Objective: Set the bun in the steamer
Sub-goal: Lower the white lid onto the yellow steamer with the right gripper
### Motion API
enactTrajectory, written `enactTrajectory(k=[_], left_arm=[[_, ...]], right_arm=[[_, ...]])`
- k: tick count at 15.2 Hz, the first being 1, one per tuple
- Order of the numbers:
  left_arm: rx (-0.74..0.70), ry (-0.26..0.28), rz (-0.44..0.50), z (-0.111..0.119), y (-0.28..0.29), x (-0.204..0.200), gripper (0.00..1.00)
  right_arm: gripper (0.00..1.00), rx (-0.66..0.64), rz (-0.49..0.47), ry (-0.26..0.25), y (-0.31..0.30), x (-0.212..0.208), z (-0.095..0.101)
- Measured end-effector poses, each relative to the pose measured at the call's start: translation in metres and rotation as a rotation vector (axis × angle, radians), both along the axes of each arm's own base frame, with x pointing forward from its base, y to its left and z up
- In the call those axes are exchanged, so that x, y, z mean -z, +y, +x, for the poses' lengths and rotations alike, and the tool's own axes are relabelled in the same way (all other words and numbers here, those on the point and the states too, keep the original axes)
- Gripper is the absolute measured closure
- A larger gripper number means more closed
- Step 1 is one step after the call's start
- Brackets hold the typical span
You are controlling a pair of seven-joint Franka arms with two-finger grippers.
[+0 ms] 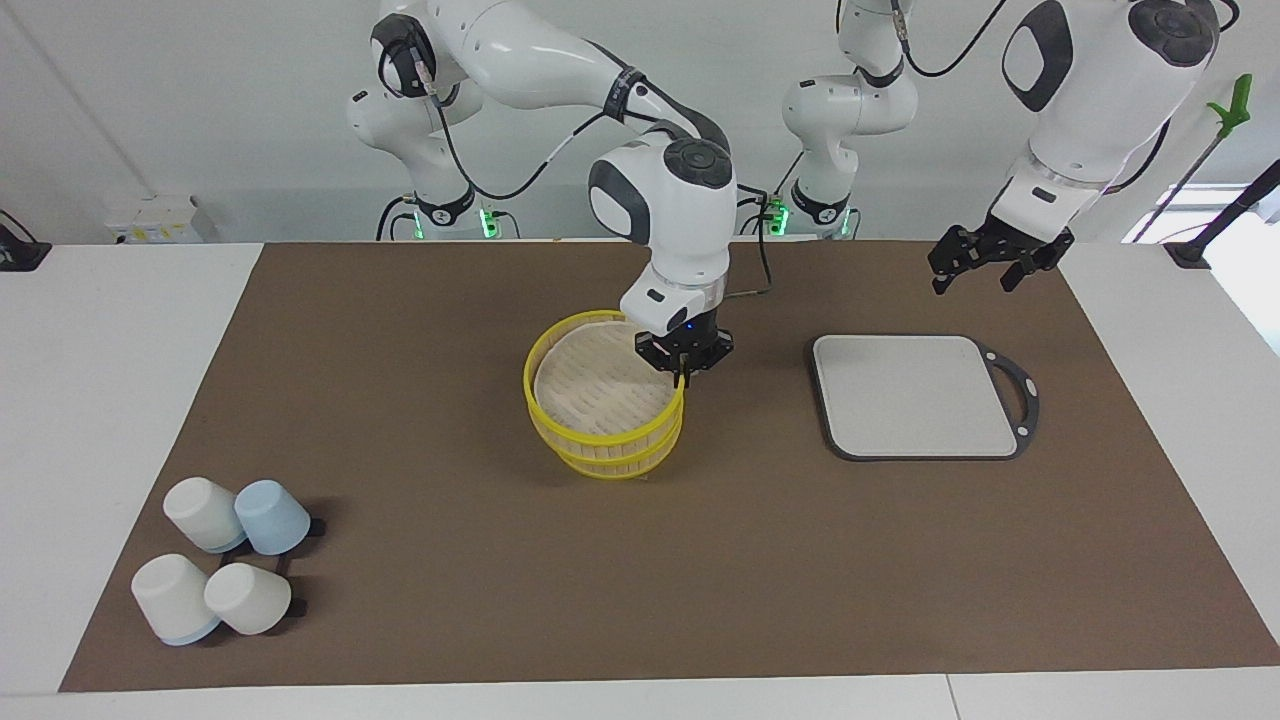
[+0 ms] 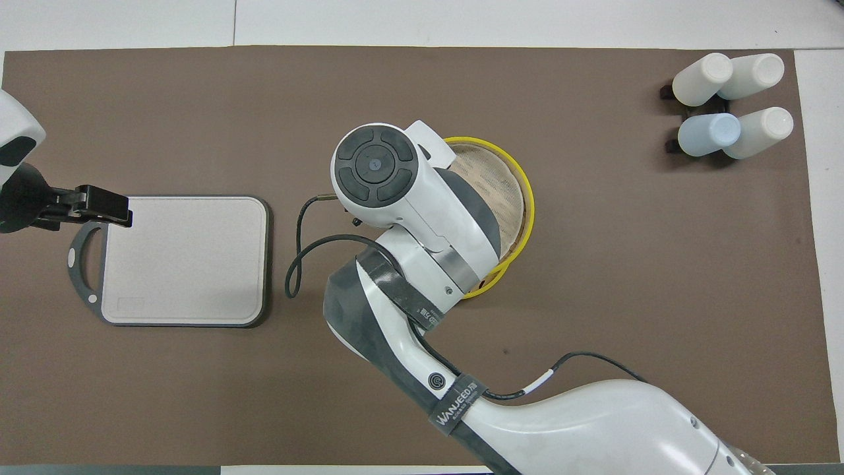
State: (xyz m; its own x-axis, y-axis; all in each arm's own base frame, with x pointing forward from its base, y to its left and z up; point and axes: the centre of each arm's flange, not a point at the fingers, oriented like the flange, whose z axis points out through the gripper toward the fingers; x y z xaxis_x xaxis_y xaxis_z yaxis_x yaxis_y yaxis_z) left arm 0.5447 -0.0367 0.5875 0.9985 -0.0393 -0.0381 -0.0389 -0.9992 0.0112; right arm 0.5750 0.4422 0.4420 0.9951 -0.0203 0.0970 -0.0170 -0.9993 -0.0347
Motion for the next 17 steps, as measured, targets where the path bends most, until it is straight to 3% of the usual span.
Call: enactTrajectory(k=[6, 17], left_arm=[[0.001, -0.024, -0.004, 0.000, 0.000, -0.005, 0.00], [0.002, -0.033, -0.005, 0.000, 0.000, -0.008, 0.00]], right_arm=[[0.92, -0.006, -0.025, 0.039, -0.001, 0.025, -0.007], [0.92, -0.021, -0.007, 0.020, 0.004, 0.040, -0.016]])
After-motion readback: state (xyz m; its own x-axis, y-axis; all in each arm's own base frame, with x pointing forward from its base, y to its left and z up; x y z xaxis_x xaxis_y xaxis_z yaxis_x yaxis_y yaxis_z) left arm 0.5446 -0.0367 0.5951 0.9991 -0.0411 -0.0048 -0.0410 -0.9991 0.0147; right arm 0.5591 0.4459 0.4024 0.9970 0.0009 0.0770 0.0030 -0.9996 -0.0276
